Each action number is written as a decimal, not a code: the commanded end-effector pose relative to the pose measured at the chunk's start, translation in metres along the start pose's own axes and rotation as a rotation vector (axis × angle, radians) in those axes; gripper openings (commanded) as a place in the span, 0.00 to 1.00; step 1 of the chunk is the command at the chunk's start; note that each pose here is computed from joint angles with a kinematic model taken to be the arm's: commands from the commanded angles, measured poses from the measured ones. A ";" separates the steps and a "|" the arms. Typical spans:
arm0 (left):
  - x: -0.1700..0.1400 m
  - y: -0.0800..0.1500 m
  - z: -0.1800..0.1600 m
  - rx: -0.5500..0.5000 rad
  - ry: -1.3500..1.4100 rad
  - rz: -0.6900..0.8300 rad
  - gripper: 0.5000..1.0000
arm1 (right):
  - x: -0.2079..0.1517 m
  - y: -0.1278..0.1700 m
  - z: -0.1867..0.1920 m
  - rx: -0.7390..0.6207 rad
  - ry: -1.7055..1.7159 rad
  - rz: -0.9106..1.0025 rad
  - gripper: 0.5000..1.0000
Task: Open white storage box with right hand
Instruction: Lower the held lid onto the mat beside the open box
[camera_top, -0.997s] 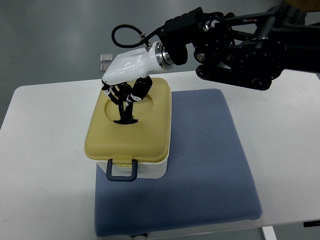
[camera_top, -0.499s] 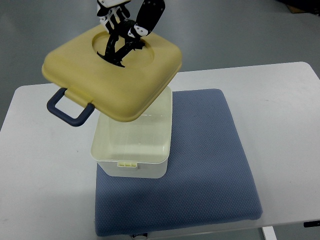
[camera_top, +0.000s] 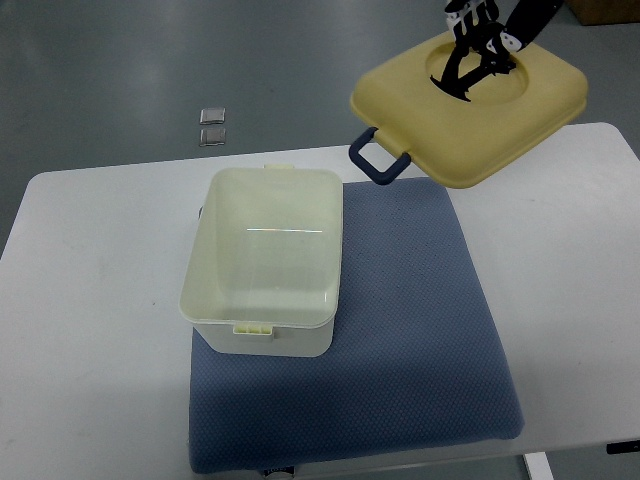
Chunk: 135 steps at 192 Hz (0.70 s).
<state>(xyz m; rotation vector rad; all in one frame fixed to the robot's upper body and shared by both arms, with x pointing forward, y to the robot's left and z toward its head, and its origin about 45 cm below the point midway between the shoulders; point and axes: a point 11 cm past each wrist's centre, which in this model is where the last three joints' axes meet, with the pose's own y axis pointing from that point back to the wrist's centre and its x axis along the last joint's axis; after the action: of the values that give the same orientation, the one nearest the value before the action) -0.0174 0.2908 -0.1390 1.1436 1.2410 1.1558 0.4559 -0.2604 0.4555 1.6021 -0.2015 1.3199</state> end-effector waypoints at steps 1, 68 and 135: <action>0.000 0.000 0.000 0.000 -0.001 0.000 1.00 | -0.044 -0.010 0.015 -0.021 0.012 -0.035 0.00; 0.001 0.000 0.000 0.000 -0.001 0.003 1.00 | -0.121 -0.040 0.013 0.019 -0.032 -0.087 0.00; 0.000 0.000 0.000 0.000 -0.001 0.001 1.00 | -0.143 -0.074 -0.018 0.107 -0.012 -0.068 0.00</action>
<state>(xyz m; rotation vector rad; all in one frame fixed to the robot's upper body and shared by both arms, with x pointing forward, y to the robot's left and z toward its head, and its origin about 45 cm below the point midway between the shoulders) -0.0175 0.2916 -0.1391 1.1477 1.2385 1.1580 0.4390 -0.2907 0.3071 1.6705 -0.1082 1.2547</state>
